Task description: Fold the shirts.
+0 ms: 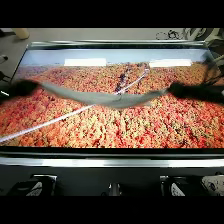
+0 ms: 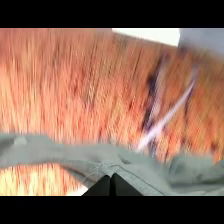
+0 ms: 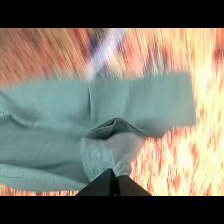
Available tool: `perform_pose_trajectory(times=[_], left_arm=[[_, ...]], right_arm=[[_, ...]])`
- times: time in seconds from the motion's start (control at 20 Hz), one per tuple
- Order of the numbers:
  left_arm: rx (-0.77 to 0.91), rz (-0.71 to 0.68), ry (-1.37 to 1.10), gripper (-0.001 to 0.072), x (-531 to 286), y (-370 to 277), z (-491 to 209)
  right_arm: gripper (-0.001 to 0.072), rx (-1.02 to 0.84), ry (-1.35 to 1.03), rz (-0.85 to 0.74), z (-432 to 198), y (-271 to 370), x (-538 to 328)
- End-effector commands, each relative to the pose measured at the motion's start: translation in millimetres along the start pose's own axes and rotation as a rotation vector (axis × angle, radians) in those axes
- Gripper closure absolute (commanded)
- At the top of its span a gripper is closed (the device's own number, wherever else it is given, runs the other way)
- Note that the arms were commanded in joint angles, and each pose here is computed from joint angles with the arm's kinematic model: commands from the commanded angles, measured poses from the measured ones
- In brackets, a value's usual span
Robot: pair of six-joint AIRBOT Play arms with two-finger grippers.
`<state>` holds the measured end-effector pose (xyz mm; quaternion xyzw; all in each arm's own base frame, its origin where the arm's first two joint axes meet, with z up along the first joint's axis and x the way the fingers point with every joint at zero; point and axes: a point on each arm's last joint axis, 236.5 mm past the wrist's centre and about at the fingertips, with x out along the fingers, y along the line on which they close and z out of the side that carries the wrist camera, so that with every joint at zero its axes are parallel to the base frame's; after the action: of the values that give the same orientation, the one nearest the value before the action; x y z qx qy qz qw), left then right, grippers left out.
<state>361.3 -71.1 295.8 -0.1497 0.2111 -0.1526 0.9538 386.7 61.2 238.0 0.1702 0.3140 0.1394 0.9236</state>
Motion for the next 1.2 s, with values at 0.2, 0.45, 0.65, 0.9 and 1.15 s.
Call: perform_pose_trajectory(times=[0.2, 0.45, 0.65, 0.9, 1.15], left_arm=[[0.276, -0.118, -0.872, 0.0689, -342.3, -174.8, 182.7], [0.233, -0.021, -0.64, 0.0689, -272.8, -134.5, 163.4], [0.172, 0.161, -0.222, 0.0689, -146.9, -46.3, 119.8], [0.053, 0.236, 0.312, 0.0688, 40.6, 69.4, 0.3], [-0.089, 0.247, 0.511, 0.0686, 180.1, 150.5, -106.9]], right_arm=[[0.0692, -0.302, -0.941, -0.129, 118.6, 133.6, -370.7], [0.0692, -0.268, -0.738, -0.267, 108.0, 89.0, -325.1], [0.0692, -0.172, -0.295, -0.372, 86.8, 16.2, -205.1], [0.0692, -0.02, 0.358, -0.378, 10.1, -87.4, 0.6], [0.0692, 0.092, 0.504, -0.385, -51.9, -165.4, 178.2]])
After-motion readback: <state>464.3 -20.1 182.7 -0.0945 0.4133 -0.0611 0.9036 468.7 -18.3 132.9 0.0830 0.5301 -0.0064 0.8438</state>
